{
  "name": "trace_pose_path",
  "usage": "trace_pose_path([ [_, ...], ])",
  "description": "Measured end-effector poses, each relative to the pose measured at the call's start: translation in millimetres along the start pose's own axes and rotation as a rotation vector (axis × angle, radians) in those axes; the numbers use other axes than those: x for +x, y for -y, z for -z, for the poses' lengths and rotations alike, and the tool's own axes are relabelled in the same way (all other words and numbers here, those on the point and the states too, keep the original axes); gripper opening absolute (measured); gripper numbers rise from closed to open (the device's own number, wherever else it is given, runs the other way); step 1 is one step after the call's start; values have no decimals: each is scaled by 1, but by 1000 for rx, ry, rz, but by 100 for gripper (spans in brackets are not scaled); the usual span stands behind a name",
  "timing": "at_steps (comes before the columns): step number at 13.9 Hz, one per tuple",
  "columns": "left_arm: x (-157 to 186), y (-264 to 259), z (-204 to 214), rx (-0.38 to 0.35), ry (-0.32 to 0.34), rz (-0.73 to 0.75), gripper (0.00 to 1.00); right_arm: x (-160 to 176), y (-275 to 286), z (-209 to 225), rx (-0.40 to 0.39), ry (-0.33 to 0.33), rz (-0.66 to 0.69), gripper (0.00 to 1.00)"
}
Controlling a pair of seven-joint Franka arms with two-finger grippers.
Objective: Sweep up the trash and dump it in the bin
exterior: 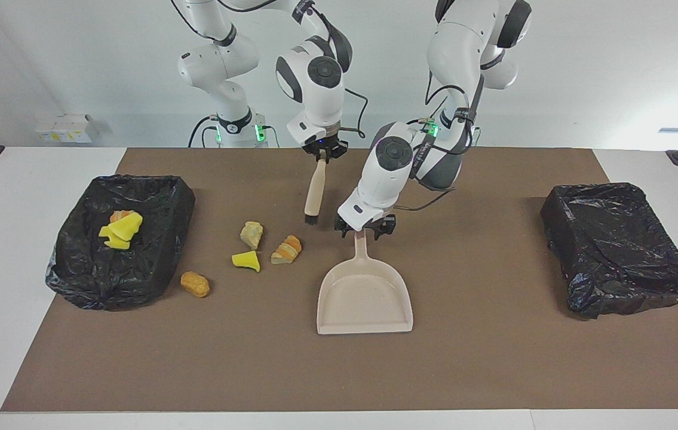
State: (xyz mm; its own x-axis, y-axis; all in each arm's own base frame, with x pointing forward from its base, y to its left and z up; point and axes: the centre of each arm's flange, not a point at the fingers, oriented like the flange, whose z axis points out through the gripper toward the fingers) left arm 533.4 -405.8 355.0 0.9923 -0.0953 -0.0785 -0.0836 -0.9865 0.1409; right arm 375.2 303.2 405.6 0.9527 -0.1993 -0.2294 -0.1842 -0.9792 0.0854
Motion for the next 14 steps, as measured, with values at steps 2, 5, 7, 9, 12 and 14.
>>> trace_pose_path([
  [2, 1, 1, 0, 21, -12, -15, 51, 16, -28, 11, -16, 5, 10, 25],
  [5, 2, 1, 2, 48, -29, -51, 31, 38, -63, 26, -64, -23, 27, 25],
  [7, 4, 5, 6, 91, -54, -149, 31, 62, -93, 37, -75, -42, 25, 25],
  [9, 7, 16, 20, 135, -58, -284, 31, 88, -132, 44, -111, -66, 29, 25],
  [12, 13, 64, 70, 179, -9, -485, 31, 125, -190, 44, -199, -92, 89, 25],
  [14, 12, 104, 105, 193, 36, -595, 31, 151, -220, 43, -258, -110, 119, 25],
])
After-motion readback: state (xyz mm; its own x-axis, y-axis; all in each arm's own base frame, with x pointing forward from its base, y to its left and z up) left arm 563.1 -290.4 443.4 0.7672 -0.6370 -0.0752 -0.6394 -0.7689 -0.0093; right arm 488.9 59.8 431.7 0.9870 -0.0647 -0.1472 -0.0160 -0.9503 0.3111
